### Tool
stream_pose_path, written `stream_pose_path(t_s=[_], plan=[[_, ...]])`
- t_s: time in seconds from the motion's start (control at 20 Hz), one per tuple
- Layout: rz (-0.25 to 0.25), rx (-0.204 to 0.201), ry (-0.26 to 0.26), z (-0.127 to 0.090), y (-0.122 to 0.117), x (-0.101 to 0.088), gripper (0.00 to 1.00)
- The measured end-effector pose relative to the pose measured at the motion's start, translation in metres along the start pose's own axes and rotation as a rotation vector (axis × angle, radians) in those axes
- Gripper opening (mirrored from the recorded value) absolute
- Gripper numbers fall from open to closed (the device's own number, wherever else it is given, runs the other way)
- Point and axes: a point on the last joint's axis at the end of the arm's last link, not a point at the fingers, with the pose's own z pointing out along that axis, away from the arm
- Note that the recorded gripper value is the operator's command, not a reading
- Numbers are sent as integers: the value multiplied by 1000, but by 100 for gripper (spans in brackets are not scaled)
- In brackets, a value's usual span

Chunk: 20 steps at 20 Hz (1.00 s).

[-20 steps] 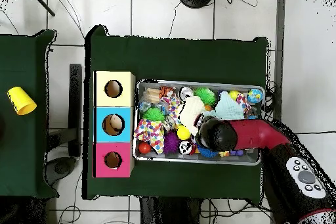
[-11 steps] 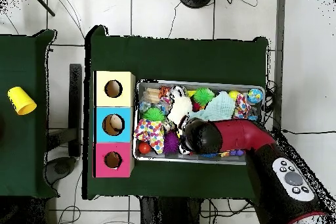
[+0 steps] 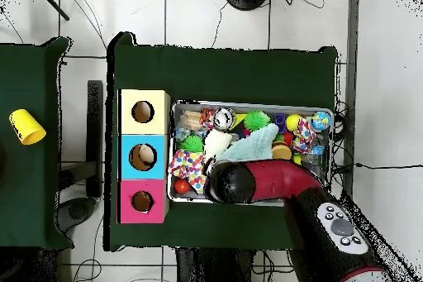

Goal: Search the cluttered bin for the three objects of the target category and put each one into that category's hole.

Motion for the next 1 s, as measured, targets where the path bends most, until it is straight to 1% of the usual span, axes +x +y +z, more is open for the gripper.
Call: stream_pose_path(t_s=[0.25,0.65,0.75,0.9,1.0], plan=[[0,-2,15,-1,25,26,0],[45,-17,23,-4,65,73,0],[61,-20,22,-3,72,83,0],[81,-22,15,-1,75,90,0],[96,-16,0,0,74,95,0]])
